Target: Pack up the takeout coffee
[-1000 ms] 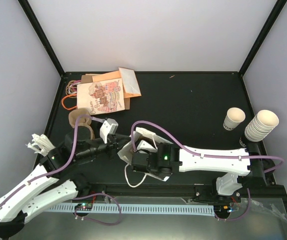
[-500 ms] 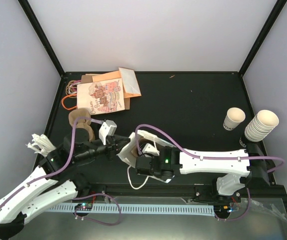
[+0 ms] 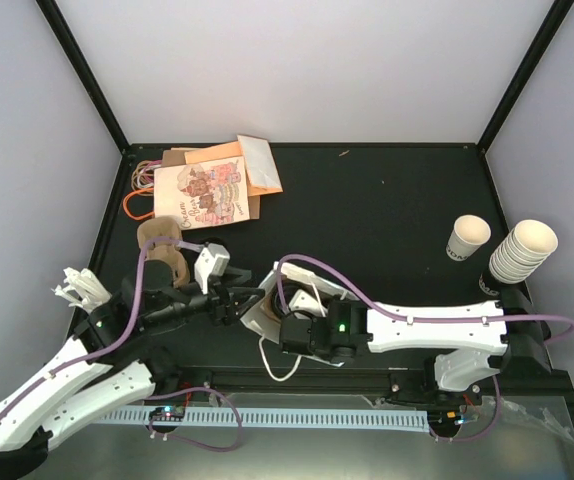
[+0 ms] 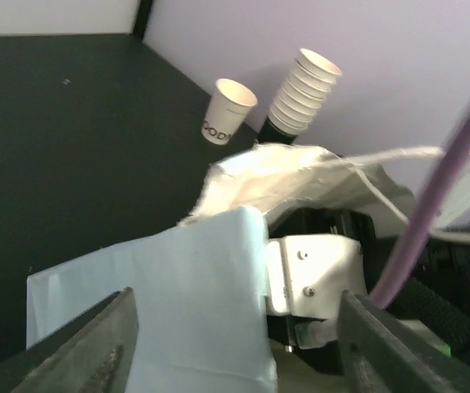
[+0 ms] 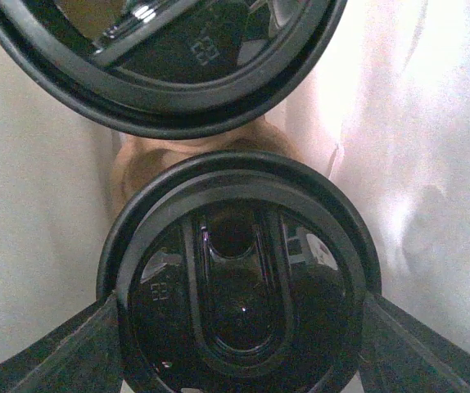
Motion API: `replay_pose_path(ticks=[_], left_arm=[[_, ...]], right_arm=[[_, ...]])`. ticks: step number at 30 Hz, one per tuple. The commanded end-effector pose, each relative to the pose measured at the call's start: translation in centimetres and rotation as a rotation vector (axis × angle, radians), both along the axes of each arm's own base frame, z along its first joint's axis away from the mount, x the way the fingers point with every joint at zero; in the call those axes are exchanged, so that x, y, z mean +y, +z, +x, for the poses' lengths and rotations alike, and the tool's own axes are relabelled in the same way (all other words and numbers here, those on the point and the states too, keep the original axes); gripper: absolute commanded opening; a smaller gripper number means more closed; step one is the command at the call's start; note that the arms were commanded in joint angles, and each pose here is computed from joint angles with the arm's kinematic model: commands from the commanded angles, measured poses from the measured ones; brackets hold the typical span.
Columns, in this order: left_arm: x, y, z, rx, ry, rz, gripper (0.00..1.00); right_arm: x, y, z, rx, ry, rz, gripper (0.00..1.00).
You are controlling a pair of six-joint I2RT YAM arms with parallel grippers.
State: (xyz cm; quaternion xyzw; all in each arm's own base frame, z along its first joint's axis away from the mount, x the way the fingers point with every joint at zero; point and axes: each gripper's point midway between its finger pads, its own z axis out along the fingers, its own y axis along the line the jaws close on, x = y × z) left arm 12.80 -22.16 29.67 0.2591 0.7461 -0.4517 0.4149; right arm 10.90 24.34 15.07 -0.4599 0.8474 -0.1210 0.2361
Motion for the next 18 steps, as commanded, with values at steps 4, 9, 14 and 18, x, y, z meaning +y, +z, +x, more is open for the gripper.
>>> replay_pose_path(ticks=[4, 9, 14, 18], left_arm=[[4.2, 4.9, 1.9, -0.026, 0.245, 0.031, 0.93], [4.7, 4.4, 4.2, 0.023, 0.326, 0.199, 0.99], [4.4, 2.5, 6.8, 0.064, 0.331, 0.269, 0.99], [2.8, 1.0, 8.4, 0.078, 0.232, 0.225, 0.99]], right_arm=[[1.0, 1.5, -0.6, -0.044, 0.083, 0.078, 0.36], [1.7, 1.3, -0.9, -0.072, 0.143, 0.063, 0.36], [2.4, 0.6, -1.2, -0.077, 0.197, 0.047, 0.37], [3.0, 0.4, -1.7, -0.079, 0.26, 0.042, 0.4]])
